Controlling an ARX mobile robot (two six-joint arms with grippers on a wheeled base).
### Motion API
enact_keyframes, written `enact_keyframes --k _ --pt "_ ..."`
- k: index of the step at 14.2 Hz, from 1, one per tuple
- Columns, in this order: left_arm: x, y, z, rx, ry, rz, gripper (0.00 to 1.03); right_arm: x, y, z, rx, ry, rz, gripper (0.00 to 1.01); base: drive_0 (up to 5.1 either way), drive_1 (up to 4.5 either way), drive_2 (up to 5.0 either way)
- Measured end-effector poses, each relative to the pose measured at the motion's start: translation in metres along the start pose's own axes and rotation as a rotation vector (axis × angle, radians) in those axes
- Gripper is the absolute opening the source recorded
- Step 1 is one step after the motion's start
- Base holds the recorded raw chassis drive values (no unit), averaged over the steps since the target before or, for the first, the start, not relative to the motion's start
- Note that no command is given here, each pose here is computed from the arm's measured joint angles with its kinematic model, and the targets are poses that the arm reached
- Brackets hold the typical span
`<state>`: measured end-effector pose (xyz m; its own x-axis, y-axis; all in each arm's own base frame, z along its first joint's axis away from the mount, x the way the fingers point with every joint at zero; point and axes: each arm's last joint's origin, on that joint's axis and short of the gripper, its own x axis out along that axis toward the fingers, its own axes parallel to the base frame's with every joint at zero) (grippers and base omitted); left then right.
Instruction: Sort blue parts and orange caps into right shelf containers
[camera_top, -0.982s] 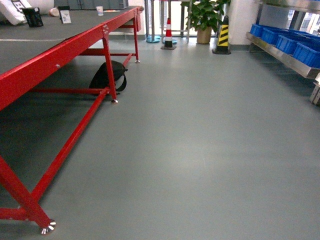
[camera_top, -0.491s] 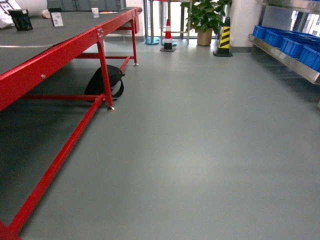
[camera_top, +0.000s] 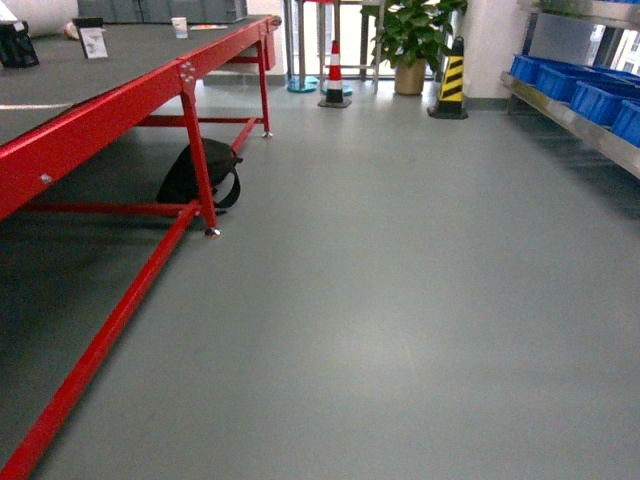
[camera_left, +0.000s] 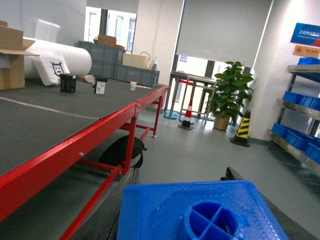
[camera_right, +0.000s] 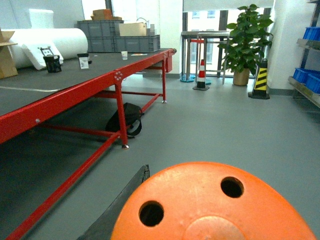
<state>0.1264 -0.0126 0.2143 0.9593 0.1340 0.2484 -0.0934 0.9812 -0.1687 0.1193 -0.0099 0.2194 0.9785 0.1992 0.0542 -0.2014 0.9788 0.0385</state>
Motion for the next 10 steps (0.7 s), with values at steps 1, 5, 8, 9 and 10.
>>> enact_keyframes --k 1,5,8,9,10 --pt "0.0001 -0.0001 -0.0002 0.000 0.002 -0.003 0.43 0.0002 -0.0001 -0.0011 0.004 0.011 -0.001 0.42 0.1 4.37 -4.3" --pt "0.0000 0.0000 0.0000 0.000 0.000 -0.002 0.43 0.0003 -0.0002 -0.0011 0.004 0.011 -0.001 0.42 0.0 4.34 -4.3" --pt "0.0001 -0.0001 -0.0001 0.000 0.001 -0.002 0.43 0.0003 -0.0002 -0.0009 0.003 0.008 -0.001 0.42 0.0 4.33 -4.3" --pt "0.0001 -0.0001 -0.0002 0.000 0.002 -0.002 0.43 0.0003 -0.0002 -0.0009 0.003 0.008 -0.001 0.42 0.0 4.33 -4.3" --pt "0.0001 -0.0001 -0.0002 0.000 0.002 -0.002 0.43 0.0003 -0.0002 -0.0010 0.004 0.009 -0.001 0.42 0.0 4.33 -4.3"
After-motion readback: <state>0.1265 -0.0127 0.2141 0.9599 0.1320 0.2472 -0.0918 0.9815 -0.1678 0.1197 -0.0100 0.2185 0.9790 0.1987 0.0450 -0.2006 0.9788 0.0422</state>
